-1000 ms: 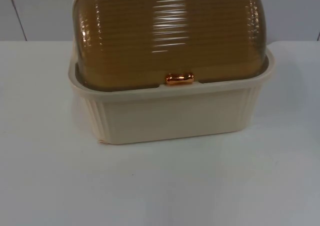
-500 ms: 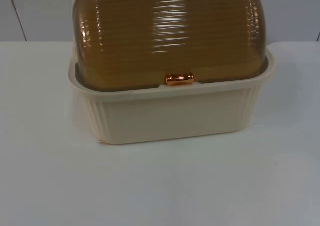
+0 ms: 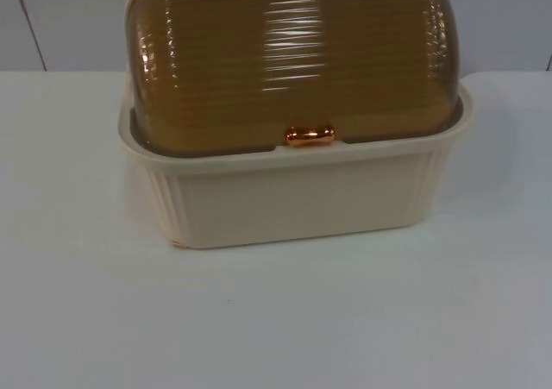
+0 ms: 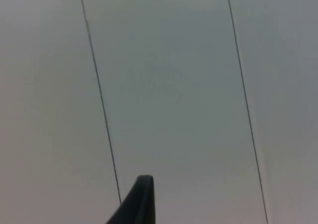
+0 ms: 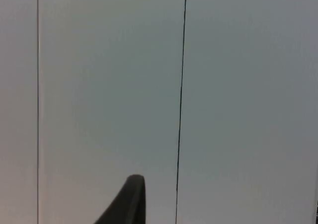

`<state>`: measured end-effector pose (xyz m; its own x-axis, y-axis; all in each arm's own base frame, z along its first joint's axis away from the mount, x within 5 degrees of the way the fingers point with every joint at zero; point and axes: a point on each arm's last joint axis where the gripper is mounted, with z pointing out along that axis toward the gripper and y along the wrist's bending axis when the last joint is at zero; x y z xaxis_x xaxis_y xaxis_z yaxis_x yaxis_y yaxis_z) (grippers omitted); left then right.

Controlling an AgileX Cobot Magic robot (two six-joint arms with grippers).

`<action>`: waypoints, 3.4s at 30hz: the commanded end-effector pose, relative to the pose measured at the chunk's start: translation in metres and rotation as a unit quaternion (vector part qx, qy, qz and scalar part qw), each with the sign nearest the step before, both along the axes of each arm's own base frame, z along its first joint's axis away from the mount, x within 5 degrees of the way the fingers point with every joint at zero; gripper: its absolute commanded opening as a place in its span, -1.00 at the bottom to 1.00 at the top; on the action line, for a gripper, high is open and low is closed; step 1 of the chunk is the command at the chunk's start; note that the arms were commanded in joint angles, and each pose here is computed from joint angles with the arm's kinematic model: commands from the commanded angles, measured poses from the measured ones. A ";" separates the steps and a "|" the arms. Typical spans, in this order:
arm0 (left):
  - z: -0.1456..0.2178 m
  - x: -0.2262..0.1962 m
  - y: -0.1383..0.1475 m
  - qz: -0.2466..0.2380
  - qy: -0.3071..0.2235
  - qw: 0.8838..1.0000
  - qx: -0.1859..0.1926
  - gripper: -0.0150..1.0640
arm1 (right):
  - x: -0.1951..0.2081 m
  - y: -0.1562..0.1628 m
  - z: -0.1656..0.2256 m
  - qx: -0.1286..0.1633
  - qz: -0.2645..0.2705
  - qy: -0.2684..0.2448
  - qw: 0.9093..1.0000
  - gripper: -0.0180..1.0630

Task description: Open the box lid with the left hand, place the block into the box with the right hand, then close the box lid with the left hand.

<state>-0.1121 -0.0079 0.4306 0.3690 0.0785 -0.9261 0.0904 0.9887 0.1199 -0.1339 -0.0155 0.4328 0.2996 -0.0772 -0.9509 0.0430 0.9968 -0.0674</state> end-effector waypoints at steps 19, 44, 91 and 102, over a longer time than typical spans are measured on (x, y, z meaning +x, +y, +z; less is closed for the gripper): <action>-0.024 -0.004 0.011 0.050 0.158 0.986 -0.019 0.97 | 0.021 -0.024 -0.035 0.075 -0.041 0.165 0.983 0.97; -0.111 0.083 0.009 0.056 0.346 0.936 -0.028 0.97 | 0.125 0.004 -0.144 0.036 0.018 0.360 0.932 0.97; -0.156 0.107 0.009 0.058 0.419 0.906 -0.017 0.97 | 0.127 0.011 -0.152 0.018 0.051 0.381 0.923 0.97; -0.156 0.107 0.008 0.059 0.419 0.906 -0.019 0.97 | 0.127 0.011 -0.152 0.020 0.051 0.381 0.923 0.97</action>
<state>-0.0056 0.0007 0.2750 -0.4804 0.0344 -0.8764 0.0255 0.9994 0.0252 -0.0070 -0.0053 0.2801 -0.4622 -0.0439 -0.8857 -0.0873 0.9962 -0.0038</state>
